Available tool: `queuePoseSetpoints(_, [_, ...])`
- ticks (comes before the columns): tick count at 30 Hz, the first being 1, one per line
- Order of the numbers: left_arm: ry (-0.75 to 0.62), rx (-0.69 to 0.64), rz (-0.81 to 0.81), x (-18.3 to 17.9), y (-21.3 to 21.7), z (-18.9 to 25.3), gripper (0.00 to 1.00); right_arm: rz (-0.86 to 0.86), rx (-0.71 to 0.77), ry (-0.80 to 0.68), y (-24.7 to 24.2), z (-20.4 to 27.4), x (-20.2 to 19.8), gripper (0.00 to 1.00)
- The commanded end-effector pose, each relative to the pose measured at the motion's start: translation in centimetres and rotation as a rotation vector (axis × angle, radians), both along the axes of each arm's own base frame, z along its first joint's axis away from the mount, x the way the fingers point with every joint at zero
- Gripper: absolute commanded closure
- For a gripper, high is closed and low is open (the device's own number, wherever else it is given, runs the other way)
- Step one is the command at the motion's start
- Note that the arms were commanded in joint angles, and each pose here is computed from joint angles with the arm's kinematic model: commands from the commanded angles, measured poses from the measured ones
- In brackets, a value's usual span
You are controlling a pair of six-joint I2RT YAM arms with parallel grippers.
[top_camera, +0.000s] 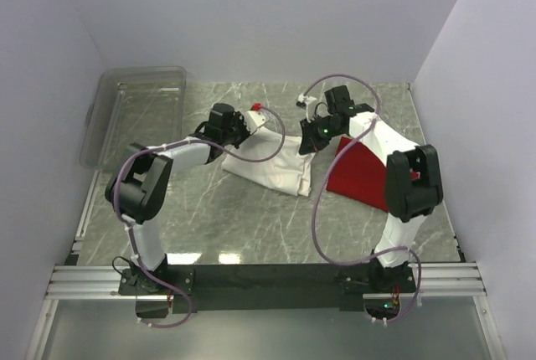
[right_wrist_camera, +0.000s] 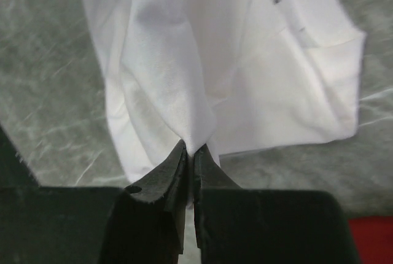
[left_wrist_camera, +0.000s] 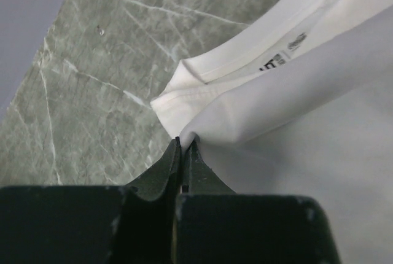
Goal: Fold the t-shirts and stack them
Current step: Fold the tshirt
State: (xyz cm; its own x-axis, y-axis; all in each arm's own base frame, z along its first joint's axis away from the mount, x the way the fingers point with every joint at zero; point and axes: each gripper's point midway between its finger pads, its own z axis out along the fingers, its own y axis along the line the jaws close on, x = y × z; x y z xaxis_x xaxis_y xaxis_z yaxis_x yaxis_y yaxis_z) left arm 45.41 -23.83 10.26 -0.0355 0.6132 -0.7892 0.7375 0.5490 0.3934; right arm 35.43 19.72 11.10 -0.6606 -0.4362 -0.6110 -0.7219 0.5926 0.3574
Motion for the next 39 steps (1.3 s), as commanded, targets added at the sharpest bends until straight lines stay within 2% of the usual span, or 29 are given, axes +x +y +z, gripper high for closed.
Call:
queuePoseSetpoints(1, [-0.123,-0.063,0.117,4.2,0.0,3.2,0.99,-0.111,-0.028,-0.104,-0.4,1.4,5.4,1.0])
queuePoseSetpoints(6, [-0.077,-0.067,0.121,6.2,-1.0,0.9,0.99,-0.197,-0.079,-0.08,-1.0,-0.8,8.0,1.0])
queuePoseSetpoints(15, [-0.083,-0.109,0.142,9.9,-2.7,0.5,0.99,-0.422,-0.181,-0.115,-3.5,-2.3,10.8,1.0])
queuePoseSetpoints(16, [-0.083,-0.125,0.16,10.2,-2.7,0.6,0.99,-0.449,-0.19,-0.114,-3.8,-2.4,11.1,1.0])
queuePoseSetpoints(18, [-0.09,-0.146,0.194,11.1,-2.7,0.8,0.89,-0.505,-0.221,-0.122,-4.5,-2.8,11.8,1.0])
queuePoseSetpoints(19, [-0.079,-0.174,0.225,11.4,-2.7,0.9,0.82,-0.544,-0.235,-0.124,-5.0,-2.8,12.3,0.97])
queuePoseSetpoints(20, [-0.084,-0.18,0.282,12.0,-2.1,1.1,0.59,-0.579,-0.247,-0.113,-5.2,-3.3,12.6,0.88])
queuePoseSetpoints(21, [-0.096,-0.206,0.304,12.7,-2.2,2.2,0.57,-0.597,-0.259,-0.132,-5.6,-3.0,13.2,0.84])
queuePoseSetpoints(25, [-0.098,-0.331,0.418,13.9,-1.1,6.2,0.5,-0.708,-0.263,-0.166,-6.5,-2.6,14.4,0.5])
queuePoseSetpoints(26, [-0.09,-0.344,0.448,14.0,-0.4,6.9,0.35,-0.731,-0.255,-0.182,-6.6,-1.9,14.5,0.4])
queuePoseSetpoints(27, [-0.109,-0.377,0.483,14.1,0.3,9.0,0.31,-0.754,-0.256,-0.213,-7.0,-1.3,15.1,0.34])
queuePoseSetpoints(32, [-0.013,-0.462,0.526,12.0,3.0,11.4,0.26,-0.832,-0.26,-0.31,-8.8,1.5,16.9,0.33])
queuePoseSetpoints(34, [0.067,-0.462,0.502,9.5,3.3,10.9,0.26,-0.796,-0.25,-0.308,-8.5,2.3,17.3,0.36])
queuePoseSetpoints(35, [0.111,-0.457,0.496,7.9,3.9,10.2,0.25,-0.691,-0.214,-0.279,-7.0,2.4,16.6,0.37])
queuePoseSetpoints(36, [0.16,-0.472,0.409,6.4,2.7,9.9,0.26,-0.583,-0.183,-0.259,-5.8,2.5,15.8,0.39])
queuePoseSetpoints(37, [0.183,-0.463,0.367,5.4,2.5,9.4,0.27,-0.453,-0.125,-0.244,-4.1,3.0,14.5,0.47])
queuePoseSetpoints(38, [0.225,-0.457,0.335,3.7,2.3,8.3,0.3,-0.323,-0.106,-0.261,-3.0,3.2,13.4,0.51])
queuePoseSetpoints(39, [0.252,-0.456,0.31,3.0,1.9,7.6,0.31,-0.173,0.018,-0.211,-0.5,3.4,10.8,0.53])
